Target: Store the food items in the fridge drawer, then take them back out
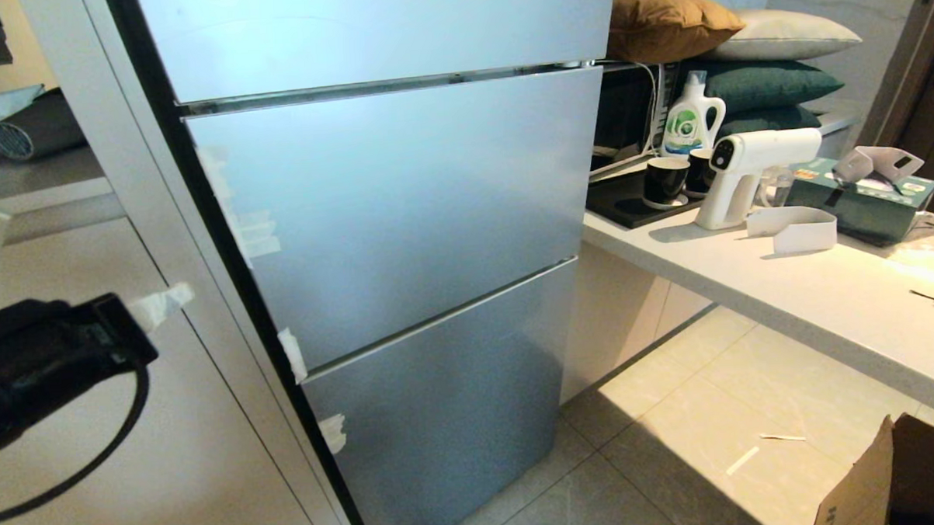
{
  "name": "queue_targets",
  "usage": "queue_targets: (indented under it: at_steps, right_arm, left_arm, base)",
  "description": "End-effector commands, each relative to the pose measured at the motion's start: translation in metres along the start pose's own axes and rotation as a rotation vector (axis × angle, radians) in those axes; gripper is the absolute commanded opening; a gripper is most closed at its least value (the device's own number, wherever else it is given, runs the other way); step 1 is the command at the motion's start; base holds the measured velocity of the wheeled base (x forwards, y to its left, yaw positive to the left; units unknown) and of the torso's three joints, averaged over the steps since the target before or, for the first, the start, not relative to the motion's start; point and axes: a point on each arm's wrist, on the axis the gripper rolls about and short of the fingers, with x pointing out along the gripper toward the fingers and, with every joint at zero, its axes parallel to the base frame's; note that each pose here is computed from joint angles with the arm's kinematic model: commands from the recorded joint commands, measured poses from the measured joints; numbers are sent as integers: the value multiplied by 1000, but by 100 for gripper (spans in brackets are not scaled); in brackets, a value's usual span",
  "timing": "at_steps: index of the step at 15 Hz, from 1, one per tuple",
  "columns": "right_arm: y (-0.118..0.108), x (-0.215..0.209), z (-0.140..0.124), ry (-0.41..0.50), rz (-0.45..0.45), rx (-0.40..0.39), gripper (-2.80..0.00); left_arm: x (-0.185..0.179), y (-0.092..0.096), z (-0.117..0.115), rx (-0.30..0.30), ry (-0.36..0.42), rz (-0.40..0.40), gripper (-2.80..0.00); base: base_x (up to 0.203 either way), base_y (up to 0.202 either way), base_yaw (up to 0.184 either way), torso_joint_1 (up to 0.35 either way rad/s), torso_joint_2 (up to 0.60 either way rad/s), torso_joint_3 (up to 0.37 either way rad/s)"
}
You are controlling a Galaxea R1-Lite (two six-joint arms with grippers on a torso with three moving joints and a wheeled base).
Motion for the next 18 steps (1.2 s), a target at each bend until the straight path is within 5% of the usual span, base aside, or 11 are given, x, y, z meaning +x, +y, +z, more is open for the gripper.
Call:
queue_targets:
  at_steps: [1,9,13,16,18]
  right_arm:
    - [0,2,-9,29,-1,0,-280]
    - [0,2,-9,30,-1,0,-280]
    - [0,2,-9,29,-1,0,-280]
    - [0,2,-9,29,-1,0,-280]
    - [0,2,-9,29,-2,0,-280]
  left_arm:
    - [47,10,-14,-5,75,21,-280]
    - [63,42,16,24,-40,131,-280]
    - [91,43,18,41,-96,3,-280]
    - [116,48,17,71,-203,-28,-280]
    - [120,50,14,68,-208,-29,-280]
  base:
    - [0,0,0,0,0,0]
    - [0,0,0,0,0,0]
    - [0,0,0,0,0,0]
    - [0,0,0,0,0,0]
    - [0,0,0,0,0,0]
